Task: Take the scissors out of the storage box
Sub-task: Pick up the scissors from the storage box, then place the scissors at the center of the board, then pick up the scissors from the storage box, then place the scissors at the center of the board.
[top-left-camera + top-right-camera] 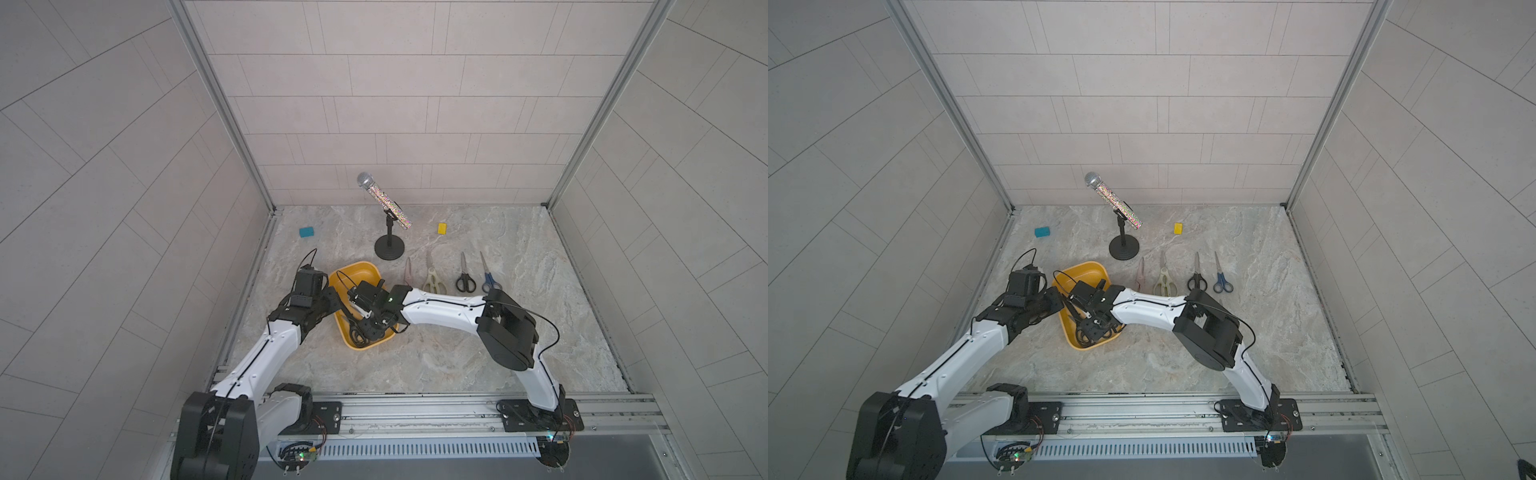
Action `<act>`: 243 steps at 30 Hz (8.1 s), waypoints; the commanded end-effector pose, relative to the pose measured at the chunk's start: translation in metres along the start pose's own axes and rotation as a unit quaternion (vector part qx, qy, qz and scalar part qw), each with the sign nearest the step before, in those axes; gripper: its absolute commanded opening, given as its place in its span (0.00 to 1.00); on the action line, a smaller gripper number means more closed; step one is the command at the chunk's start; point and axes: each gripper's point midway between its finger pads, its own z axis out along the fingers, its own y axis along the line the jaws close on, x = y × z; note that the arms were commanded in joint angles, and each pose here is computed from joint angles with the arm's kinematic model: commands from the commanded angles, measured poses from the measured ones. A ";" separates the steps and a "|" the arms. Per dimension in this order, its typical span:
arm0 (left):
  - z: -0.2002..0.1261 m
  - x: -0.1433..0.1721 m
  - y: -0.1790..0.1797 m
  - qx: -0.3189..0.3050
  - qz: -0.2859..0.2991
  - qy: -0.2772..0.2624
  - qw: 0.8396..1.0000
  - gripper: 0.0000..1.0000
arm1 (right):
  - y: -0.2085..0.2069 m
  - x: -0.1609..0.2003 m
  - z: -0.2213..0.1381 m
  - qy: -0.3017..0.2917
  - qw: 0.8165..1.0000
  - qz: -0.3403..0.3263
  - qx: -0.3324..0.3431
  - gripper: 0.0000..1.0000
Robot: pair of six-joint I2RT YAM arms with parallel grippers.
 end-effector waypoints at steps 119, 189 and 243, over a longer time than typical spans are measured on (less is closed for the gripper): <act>-0.012 -0.010 -0.004 -0.005 0.011 -0.013 1.000 0.00 | 0.019 -0.002 -0.046 -0.016 0.996 -0.038 -0.080 0.39; -0.012 -0.011 0.008 -0.037 0.005 -0.018 0.999 0.00 | -0.053 -0.002 -0.082 -0.027 0.995 0.076 0.061 0.00; -0.038 -0.023 0.001 -0.024 0.063 -0.074 0.995 0.00 | -0.128 0.128 -0.111 0.038 0.951 0.292 0.091 0.29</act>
